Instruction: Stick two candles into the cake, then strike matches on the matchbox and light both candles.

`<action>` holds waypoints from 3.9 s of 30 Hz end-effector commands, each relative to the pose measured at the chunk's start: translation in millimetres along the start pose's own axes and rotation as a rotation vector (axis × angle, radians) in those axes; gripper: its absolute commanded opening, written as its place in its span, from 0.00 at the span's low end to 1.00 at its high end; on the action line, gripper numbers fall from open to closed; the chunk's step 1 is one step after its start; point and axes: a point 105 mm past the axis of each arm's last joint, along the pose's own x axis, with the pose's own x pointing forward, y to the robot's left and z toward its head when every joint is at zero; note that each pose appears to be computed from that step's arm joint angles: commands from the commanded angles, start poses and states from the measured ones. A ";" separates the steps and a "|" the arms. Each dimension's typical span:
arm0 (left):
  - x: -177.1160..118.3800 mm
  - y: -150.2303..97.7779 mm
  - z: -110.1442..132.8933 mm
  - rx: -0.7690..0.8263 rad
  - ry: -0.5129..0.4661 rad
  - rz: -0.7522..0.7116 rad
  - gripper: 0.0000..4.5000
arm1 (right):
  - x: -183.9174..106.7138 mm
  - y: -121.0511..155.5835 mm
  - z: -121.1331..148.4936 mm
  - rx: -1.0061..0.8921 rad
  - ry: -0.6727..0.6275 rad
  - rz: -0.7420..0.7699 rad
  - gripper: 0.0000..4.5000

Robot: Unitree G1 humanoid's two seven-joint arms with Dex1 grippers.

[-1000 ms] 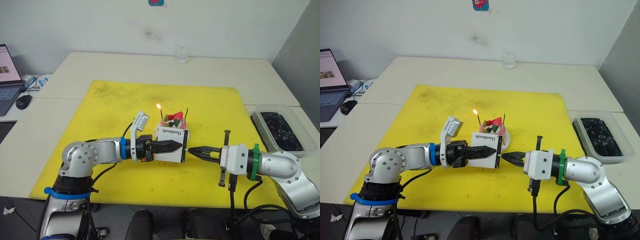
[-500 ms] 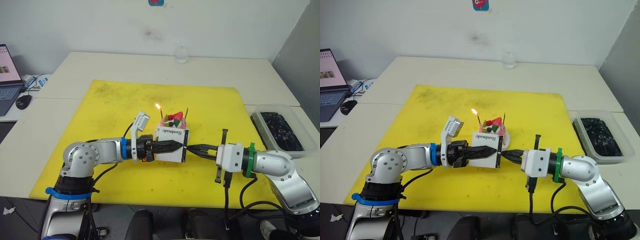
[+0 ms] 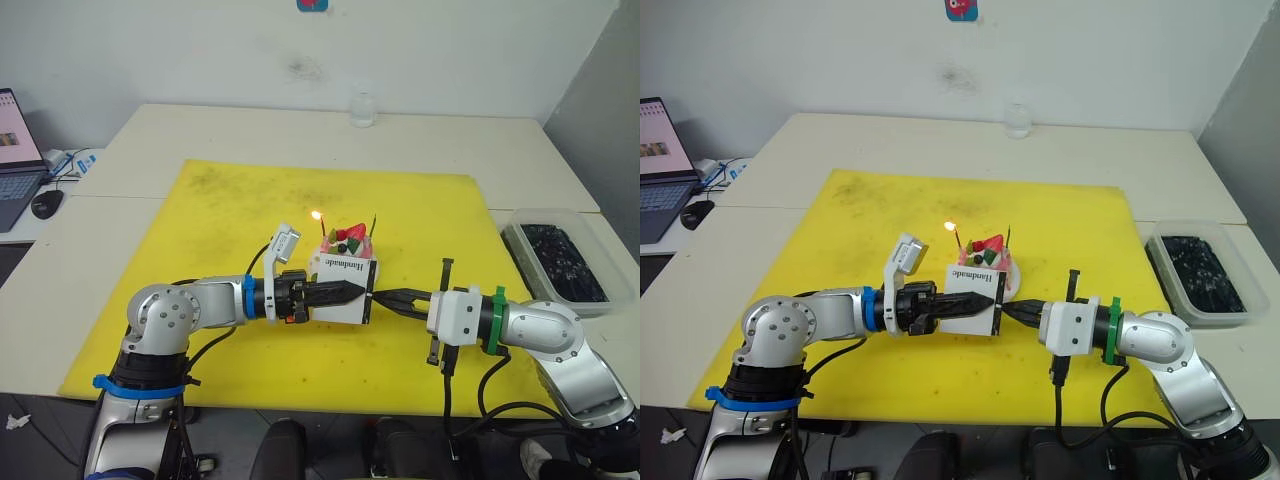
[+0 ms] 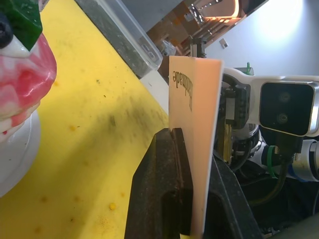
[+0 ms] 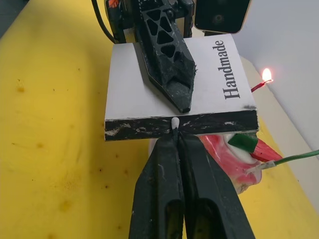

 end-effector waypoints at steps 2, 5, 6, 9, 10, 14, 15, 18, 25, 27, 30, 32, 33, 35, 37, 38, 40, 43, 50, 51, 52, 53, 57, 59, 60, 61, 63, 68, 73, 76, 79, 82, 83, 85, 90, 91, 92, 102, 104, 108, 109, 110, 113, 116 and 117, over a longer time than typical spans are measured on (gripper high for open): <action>11.7 -23.5 10.1 0.058 -0.006 -0.118 0.00 | 6.2 7.6 1.2 -0.025 -0.005 0.050 0.01; 12.4 -25.0 13.6 0.067 -0.012 -0.124 0.00 | 8.0 9.1 -1.8 -0.027 0.004 0.062 0.01; 12.8 -26.1 14.8 0.071 -0.015 -0.128 0.00 | 8.2 10.3 -3.9 -0.023 0.011 0.069 0.01; 11.1 -36.9 41.2 0.164 -0.074 -0.141 0.00 | 5.6 26.0 -7.4 -0.034 0.022 0.156 0.01; 4.0 -44.4 70.8 0.236 -0.144 -0.130 0.00 | 4.0 33.9 -5.3 -0.036 0.014 0.196 0.01; -32.6 -86.3 151.2 0.502 -0.285 -0.090 0.00 | 0.6 46.3 3.1 -0.035 -0.009 0.259 0.01; -38.3 -95.8 157.7 0.528 -0.290 -0.094 0.00 | 0.2 44.3 4.1 -0.034 -0.008 0.249 0.01; -43.1 -105.5 155.8 0.546 -0.262 -0.097 0.00 | -0.1 32.0 6.9 -0.032 -0.007 0.196 0.01; -44.4 -75.6 94.3 0.379 -0.138 -0.032 0.00 | -6.1 -2.5 9.0 -0.016 0.032 0.043 0.01; -48.4 -64.6 76.6 0.327 -0.109 0.005 0.00 | -6.3 -13.7 8.6 -0.026 0.043 0.006 0.01; -54.4 -52.8 55.9 0.250 -0.083 0.040 0.00 | -5.3 -31.3 6.4 -0.054 0.064 -0.044 0.01; -58.3 -46.6 45.9 0.212 -0.069 0.062 0.00 | -4.9 -42.6 4.9 -0.080 0.077 -0.075 0.01; -61.3 -41.7 38.0 0.191 -0.050 0.084 0.00 | -4.5 -49.6 4.4 -0.096 0.082 -0.093 0.01; -66.5 -34.1 25.8 0.155 -0.027 0.118 0.00 | -3.7 -62.6 3.8 -0.128 0.096 -0.130 0.01; -68.9 -29.0 15.4 0.131 -0.009 0.137 0.00 | -2.1 -73.4 2.4 -0.157 0.112 -0.156 0.01; -69.0 -27.9 11.6 0.125 -0.001 0.139 0.00 | -1.5 -76.9 1.4 -0.168 0.120 -0.166 0.01; -67.3 -26.5 2.3 0.117 0.025 0.139 0.00 | 0.3 -85.3 -1.2 -0.193 0.141 -0.192 0.01; -63.5 -25.3 -4.9 0.108 0.032 0.129 0.00 | 3.6 -94.6 -0.9 -0.212 0.150 -0.227 0.01; -56.3 -24.4 -7.9 0.104 0.026 0.111 0.00 | 10.2 -100.9 -4.1 -0.231 0.170 -0.246 0.01; -55.7 -24.1 -7.3 0.105 0.025 0.111 0.00 | 11.3 -100.2 -5.1 -0.231 0.173 -0.241 0.01; -55.1 -23.7 -6.7 0.106 0.024 0.110 0.00 | 12.2 -99.6 -6.1 -0.232 0.176 -0.239 0.01; -54.6 -23.5 -6.3 0.107 0.023 0.109 0.00 | 13.0 -99.0 -7.1 -0.231 0.178 -0.237 0.01; -53.0 -23.1 -5.4 0.108 0.022 0.103 0.00 | 16.2 -96.8 -11.1 -0.231 0.187 -0.237 0.01; -52.6 -22.7 -5.0 0.109 0.023 0.102 0.00 | 17.2 -97.0 -12.0 -0.230 0.188 -0.242 0.01; -52.3 -22.7 -4.7 0.110 0.022 0.102 0.00 | 17.6 -97.2 -12.2 -0.231 0.189 -0.243 0.01; -52.1 -22.8 -4.7 0.110 0.023 0.101 0.00 | 17.6 -97.7 -12.2 -0.231 0.188 -0.249 0.01; -51.4 -22.9 -4.8 0.111 0.024 0.098 0.00 | 17.7 -98.3 -12.2 -0.234 0.188 -0.254 0.01; -50.9 -23.6 -5.1 0.114 0.024 0.096 0.00 | 15.3 -98.1 -12.1 -0.236 0.195 -0.258 0.01; -51.2 -24.3 -6.0 0.115 0.024 0.096 0.00 | 12.3 -97.3 -12.1 -0.237 0.205 -0.258 0.01; -51.6 -24.4 -6.3 0.115 0.024 0.096 0.00 | 10.4 -98.1 -12.2 -0.242 0.211 -0.260 0.01; -51.7 -24.1 -6.2 0.115 0.024 0.096 0.00 | 9.5 -99.9 -13.2 -0.253 0.218 -0.266 0.01; -51.2 -23.9 -6.0 0.114 0.024 0.095 0.00 | 10.8 -101.7 -12.9 -0.260 0.213 -0.274 0.01; -50.8 -23.7 -5.7 0.114 0.024 0.094 0.00 | 11.6 -102.2 -12.9 -0.262 0.212 -0.276 0.01; -50.0 -23.1 -4.8 0.115 0.023 0.094 0.00 | 12.8 -103.6 -13.3 -0.265 0.211 -0.281 0.01; -49.4 -22.9 -4.2 0.115 0.023 0.092 0.00 | 14.0 -104.7 -14.2 -0.271 0.210 -0.283 0.01; -49.2 -22.6 -4.0 0.115 0.022 0.092 0.00 | 14.1 -104.7 -14.4 -0.271 0.209 -0.283 0.01; -49.1 -22.3 -3.8 0.115 0.022 0.092 0.00 | 14.2 -104.7 -14.6 -0.272 0.210 -0.282 0.01; -47.6 -21.0 -3.9 0.113 0.019 0.092 0.00 | 14.5 -100.8 -12.0 -0.276 0.199 -0.271 0.01; -47.5 -20.9 -4.0 0.114 0.019 0.092 0.00 | 14.4 -100.4 -11.7 -0.275 0.197 -0.270 0.01; -47.0 -20.8 -4.0 0.115 0.019 0.093 0.00 | 14.1 -100.1 -10.9 -0.277 0.194 -0.270 0.01; -46.9 -20.8 -3.9 0.115 0.019 0.093 0.00 | 14.0 -100.1 -10.9 -0.278 0.194 -0.270 0.01; -46.8 -20.7 -3.8 0.116 0.019 0.093 0.00 | 13.9 -100.0 -10.9 -0.278 0.194 -0.270 0.01; -46.5 -20.6 -3.6 0.116 0.018 0.093 0.00 | 13.6 -99.7 -10.7 -0.277 0.194 -0.270 0.01; -46.1 -20.5 -3.5 0.115 0.017 0.091 0.00 | 13.0 -99.5 -10.3 -0.276 0.194 -0.271 0.01; -45.9 -20.4 -3.5 0.115 0.017 0.091 0.00 | 12.8 -99.5 -10.2 -0.276 0.193 -0.272 0.01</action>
